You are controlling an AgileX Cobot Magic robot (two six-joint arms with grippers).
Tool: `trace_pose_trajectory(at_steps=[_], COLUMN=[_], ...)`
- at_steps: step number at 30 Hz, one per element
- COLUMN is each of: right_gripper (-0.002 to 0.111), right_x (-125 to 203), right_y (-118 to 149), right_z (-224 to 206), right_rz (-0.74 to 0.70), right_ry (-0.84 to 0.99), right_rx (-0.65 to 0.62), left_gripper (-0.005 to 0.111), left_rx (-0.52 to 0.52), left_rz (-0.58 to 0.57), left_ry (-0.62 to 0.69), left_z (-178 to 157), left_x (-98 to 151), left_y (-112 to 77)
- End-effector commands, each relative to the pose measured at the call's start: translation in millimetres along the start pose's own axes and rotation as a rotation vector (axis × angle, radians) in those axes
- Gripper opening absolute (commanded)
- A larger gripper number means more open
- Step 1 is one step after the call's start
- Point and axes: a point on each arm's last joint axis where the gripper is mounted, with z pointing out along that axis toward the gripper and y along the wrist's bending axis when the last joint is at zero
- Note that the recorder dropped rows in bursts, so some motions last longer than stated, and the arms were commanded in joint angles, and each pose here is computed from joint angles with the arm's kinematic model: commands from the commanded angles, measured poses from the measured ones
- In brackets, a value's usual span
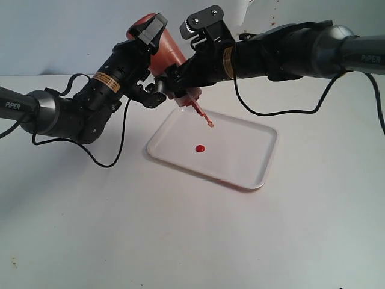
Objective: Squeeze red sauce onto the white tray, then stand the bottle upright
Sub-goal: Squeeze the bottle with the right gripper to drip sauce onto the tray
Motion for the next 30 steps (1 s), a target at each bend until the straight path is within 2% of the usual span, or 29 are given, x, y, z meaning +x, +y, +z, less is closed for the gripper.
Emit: trace_pose_trajectory(at_steps=[1,4,5,19,22,23,25,28,29,30], right_gripper=[0.059,0.010,0.001,0.002,0.016,0.026,0.051,0.100,0.105,0.104], right_x=[-3.8,-3.8,-3.8,-3.8,-3.8,-3.8,-3.8,-3.8,-3.8,-3.8], right_y=[-1.7,-1.5,-1.3,-1.3,-1.5,-1.5,-1.5,-0.9,0.8,2.4], right_z=[-1.2,-1.2,-1.2,-1.2,-1.2,-1.2,-1.2,-1.2,-1.2,-1.2], right_rz=[0.000,0.000,0.006,0.008,0.008,0.008,0.011,0.029,0.014,0.008], right_ry=[-0.011,-0.011,-0.011,-0.011,-0.011,-0.011,-0.011,-0.011,-0.011,-0.010], right_rx=[0.022,0.020,0.018,0.018,0.020,0.020,0.020,0.013,-0.005,-0.023], left_gripper=[0.000,0.000,0.000,0.000,0.000,0.000,0.000,0.000,0.000,0.000], left_rx=[-0.060,-0.060,-0.060,-0.060,-0.060,-0.060,-0.060,-0.060,-0.060,-0.060], left_rz=[-0.017,-0.017,-0.017,-0.017,-0.017,-0.017,-0.017,-0.017,-0.017,-0.017], left_ry=[0.048,0.048,0.048,0.048,0.048,0.048,0.048,0.048,0.048,0.048], left_z=[3.8,3.8,3.8,3.8,3.8,3.8,3.8,3.8,3.8,3.8], left_x=[8.7,8.7,8.7,8.7,8.7,8.7,8.7,8.7,8.7,8.7], left_y=[10.4,10.4,10.4,10.4,10.4,10.4,10.4,10.4,10.4,10.4])
